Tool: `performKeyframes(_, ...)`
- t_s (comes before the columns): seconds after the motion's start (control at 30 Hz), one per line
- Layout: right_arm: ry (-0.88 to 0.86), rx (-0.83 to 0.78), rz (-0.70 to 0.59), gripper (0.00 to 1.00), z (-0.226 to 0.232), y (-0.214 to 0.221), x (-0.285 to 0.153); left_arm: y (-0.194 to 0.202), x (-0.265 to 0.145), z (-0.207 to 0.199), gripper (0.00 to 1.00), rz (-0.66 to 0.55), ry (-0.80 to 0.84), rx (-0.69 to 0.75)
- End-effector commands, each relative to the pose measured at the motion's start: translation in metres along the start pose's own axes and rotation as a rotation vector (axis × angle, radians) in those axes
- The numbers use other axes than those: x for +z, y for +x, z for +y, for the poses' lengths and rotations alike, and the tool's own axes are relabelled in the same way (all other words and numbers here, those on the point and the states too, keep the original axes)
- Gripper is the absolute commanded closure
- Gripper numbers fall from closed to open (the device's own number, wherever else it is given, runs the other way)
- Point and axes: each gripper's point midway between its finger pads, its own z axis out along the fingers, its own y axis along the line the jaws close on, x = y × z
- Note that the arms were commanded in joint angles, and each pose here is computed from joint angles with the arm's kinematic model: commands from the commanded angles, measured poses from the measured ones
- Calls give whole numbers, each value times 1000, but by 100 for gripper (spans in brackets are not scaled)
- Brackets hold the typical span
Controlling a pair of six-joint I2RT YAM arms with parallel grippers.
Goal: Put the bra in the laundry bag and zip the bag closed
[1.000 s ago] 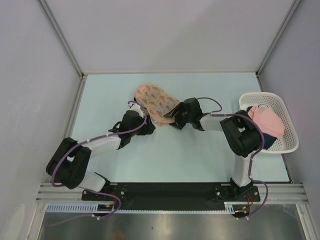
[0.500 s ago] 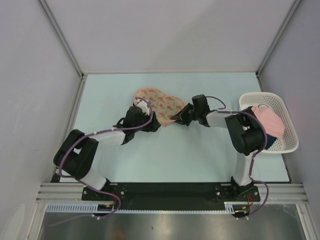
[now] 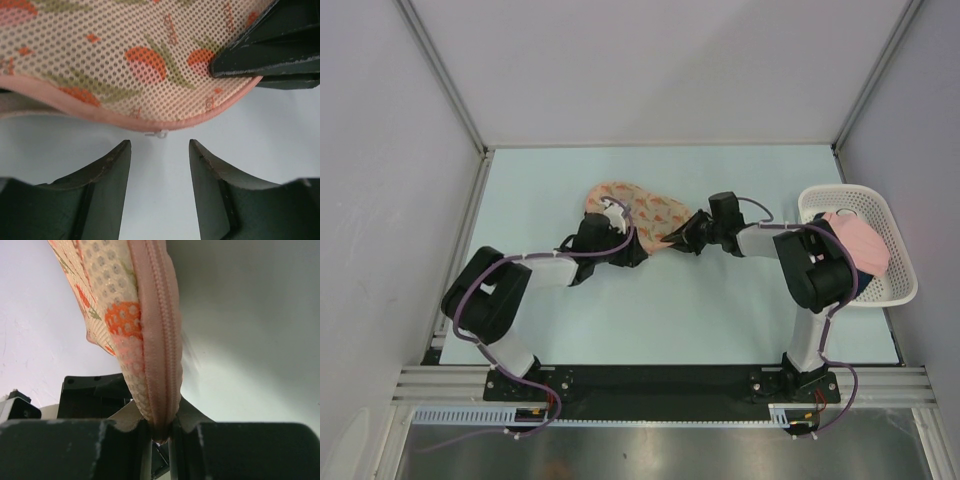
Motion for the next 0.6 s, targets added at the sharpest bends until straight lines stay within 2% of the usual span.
performKeyframes(0.0,-112,-40,27,91,34,9,-16,-32,10,-18,45,-82,79,71)
performKeyframes(0.3,-132,-32,44,94,38,13,-19,-32,20,-17,49,-89,86,59)
performKeyframes(0.33,-129,-33,43,94,37,13,-19,-33,18,-18,55,-100,84,58)
performKeyframes(0.5,-140,-19,57,95,36,16,-19,-38,17,-11,68,-128,42,57)
performKeyframes(0.53,-138,-17,63,95,34,18,-19,-39,18,-10,77,-127,33,57)
performKeyframes(0.57,-139,-16,63,96,34,18,-20,-40,19,-5,81,-132,4,53)
